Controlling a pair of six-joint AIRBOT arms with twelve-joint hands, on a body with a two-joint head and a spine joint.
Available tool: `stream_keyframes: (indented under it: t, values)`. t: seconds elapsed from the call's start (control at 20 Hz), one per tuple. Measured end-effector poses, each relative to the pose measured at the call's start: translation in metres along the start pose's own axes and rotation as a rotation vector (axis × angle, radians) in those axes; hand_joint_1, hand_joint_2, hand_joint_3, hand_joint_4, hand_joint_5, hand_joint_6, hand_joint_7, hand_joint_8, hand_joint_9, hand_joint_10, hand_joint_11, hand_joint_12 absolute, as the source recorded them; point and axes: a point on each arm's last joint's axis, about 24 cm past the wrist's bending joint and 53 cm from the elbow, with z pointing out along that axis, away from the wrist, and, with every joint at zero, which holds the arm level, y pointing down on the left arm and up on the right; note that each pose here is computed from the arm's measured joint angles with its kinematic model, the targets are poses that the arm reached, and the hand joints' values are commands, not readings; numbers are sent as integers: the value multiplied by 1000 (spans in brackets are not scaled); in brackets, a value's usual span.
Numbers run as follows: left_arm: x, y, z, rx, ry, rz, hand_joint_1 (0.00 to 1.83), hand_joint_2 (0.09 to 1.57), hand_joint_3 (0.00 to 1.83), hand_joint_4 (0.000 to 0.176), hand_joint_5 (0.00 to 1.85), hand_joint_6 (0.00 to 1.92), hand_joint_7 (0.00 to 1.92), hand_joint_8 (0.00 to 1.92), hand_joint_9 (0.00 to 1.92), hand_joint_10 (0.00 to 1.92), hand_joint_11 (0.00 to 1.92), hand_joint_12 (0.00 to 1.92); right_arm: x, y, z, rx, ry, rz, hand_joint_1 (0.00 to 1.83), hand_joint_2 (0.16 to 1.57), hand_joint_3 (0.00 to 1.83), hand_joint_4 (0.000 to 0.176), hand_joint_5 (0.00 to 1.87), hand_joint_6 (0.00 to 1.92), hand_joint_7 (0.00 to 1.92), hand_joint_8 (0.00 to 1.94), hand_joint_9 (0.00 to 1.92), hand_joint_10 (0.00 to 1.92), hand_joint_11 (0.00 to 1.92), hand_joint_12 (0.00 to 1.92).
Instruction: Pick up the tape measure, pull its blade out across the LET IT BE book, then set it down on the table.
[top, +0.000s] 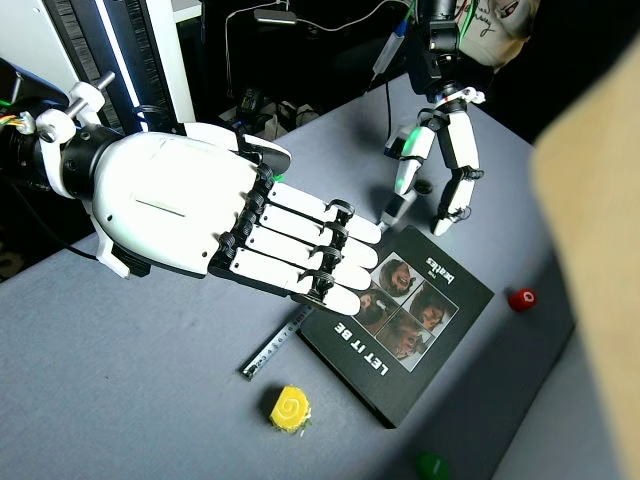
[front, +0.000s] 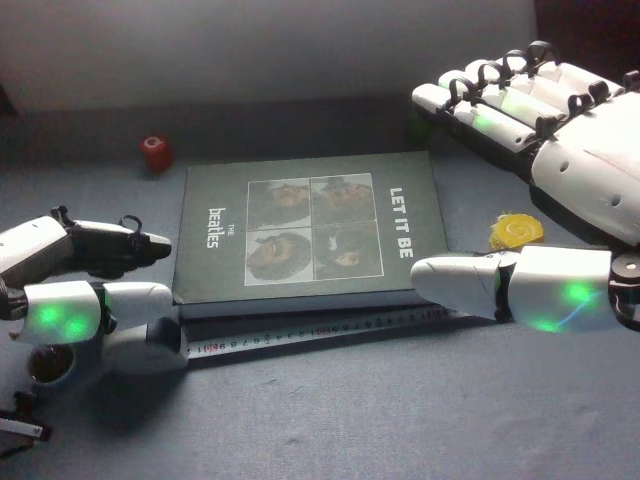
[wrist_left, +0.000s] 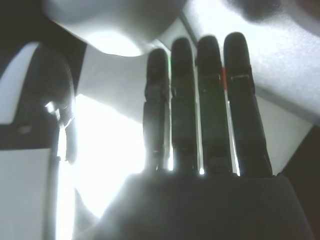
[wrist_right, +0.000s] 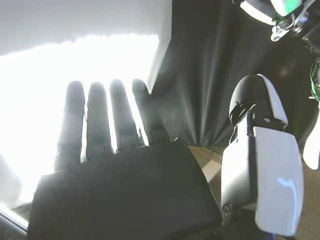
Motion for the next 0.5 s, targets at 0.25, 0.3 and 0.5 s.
stream_keyframes:
  t: [0.25,0.3,0.5]
  values:
    - [-53,-63,20,75,-88,152,418,1004,0,0,459,0,498,0,488,0,378,382,3,0,0,-2,15,0,0,1054,1,0,0,0,0,0,0,0,0,256]
    - [-53,-73,24,81,-85,176,418,1004,0,0,455,0,496,0,488,0,378,381,3,0,0,-2,15,0,0,1055,1,0,0,0,0,0,0,0,0,264]
    - [-37,-117,42,75,-31,289,426,1000,0,0,547,9,609,10,588,15,460,434,3,0,0,-1,13,1,0,1133,5,0,242,18,301,22,248,21,1,862]
